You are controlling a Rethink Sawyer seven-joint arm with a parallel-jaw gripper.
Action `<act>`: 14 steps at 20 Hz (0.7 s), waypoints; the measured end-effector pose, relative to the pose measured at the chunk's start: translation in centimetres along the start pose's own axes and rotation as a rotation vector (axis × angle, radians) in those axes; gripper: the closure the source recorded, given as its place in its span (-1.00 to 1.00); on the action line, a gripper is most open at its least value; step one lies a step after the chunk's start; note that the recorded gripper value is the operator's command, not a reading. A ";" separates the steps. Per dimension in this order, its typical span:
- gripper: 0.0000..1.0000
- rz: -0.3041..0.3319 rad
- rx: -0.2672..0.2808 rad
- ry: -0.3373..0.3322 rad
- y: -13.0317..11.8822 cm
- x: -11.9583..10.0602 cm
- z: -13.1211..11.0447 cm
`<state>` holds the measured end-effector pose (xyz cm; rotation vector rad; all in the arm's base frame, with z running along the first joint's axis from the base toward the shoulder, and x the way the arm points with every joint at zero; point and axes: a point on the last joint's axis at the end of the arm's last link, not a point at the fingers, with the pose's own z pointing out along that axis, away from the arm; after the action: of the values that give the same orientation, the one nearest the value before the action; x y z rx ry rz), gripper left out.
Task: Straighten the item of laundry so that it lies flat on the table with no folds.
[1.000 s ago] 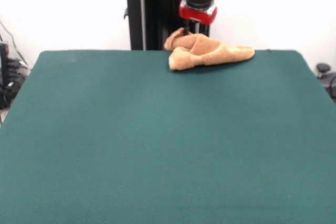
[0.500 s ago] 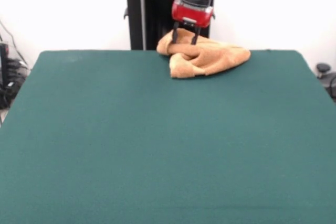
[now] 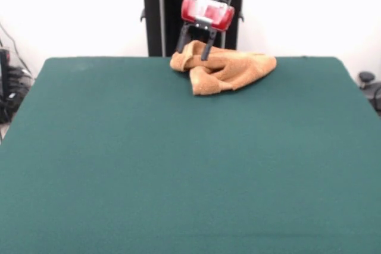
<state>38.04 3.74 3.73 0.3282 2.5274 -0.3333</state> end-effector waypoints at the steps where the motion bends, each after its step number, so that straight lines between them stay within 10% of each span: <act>1: -1.00 0.001 -0.003 -0.029 -0.1 -0.5 0.0; 6: -1.00 0.004 -0.024 -0.145 -0.5 -2.3 -0.1; 14: -1.00 0.021 -0.027 -0.128 -1.9 -2.3 0.5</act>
<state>39.59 1.48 4.97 0.3131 2.3992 -0.3018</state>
